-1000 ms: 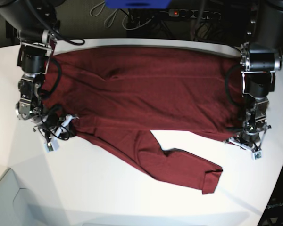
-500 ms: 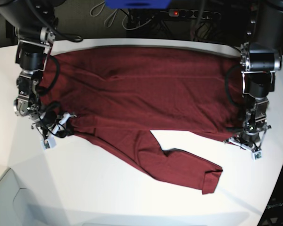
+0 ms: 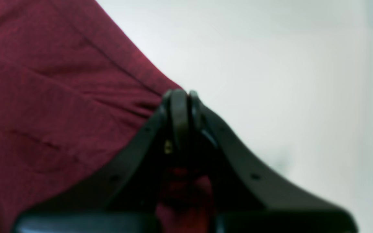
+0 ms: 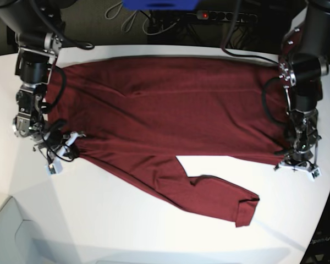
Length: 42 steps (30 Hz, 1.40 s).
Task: Layout the t-shirt on the table in an organized manner, then fold the t-shirt properly
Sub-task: 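Lift the grasped shirt edges with both grippers and fold toward the collar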
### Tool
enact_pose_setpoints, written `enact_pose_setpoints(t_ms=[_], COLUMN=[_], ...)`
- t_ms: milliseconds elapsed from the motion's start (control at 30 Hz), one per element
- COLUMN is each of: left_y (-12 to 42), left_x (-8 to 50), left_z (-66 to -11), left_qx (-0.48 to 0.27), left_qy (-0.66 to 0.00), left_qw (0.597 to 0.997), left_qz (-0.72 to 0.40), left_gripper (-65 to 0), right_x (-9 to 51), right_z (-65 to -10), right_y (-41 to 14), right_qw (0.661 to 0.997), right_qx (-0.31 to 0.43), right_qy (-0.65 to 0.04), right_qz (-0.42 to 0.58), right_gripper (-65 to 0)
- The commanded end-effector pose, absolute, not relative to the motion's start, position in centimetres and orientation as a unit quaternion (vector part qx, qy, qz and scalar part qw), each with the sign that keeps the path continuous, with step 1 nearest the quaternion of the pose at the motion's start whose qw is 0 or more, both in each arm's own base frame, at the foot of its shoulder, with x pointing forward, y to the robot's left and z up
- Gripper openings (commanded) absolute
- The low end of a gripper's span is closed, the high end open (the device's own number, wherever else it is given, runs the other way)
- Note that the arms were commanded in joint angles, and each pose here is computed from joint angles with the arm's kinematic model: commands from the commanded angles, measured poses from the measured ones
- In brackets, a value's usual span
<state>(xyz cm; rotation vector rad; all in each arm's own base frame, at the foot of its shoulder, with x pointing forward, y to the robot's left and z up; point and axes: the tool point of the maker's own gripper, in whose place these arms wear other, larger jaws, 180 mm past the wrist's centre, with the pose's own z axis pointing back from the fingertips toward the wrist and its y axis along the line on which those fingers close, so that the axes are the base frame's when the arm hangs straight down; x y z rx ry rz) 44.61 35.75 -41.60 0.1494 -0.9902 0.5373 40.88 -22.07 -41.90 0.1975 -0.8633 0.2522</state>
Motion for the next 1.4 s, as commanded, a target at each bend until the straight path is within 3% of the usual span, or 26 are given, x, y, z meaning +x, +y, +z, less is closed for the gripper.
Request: enact_pose_setpoints(t_ms=[0, 267, 533, 1367], left_y=[37.0, 36.0, 35.8, 34.7], left_x=[47.0, 47.7, 47.8, 47.6], left_z=[-37.4, -34.6, -34.6, -35.7], left_qx=[0.079, 0.076, 0.075, 0.066], left_qy=[-0.521, -0.563, -0.563, -0.556], left_qw=[0.813, 0.791, 0.791, 0.797], left_qz=[0.248, 0.228, 0.226, 0.227], left_gripper=[-64.9, -64.9, -64.9, -64.9], right_x=[42.7, 44.1, 44.3, 43.1], right_z=[-39.4, -36.4, -35.3, -35.5], right_y=[-23.3, -26.1, -28.0, -27.6], right_qw=[0.881, 0.847, 0.836, 0.837], right_qx=[0.086, 0.088, 0.083, 0.073], right_qy=[-0.451, -0.522, -0.542, -0.542], right_qz=[0.112, 0.033, -0.005, 0.006], right_gripper=[-65.0, -65.0, -65.0, -65.0])
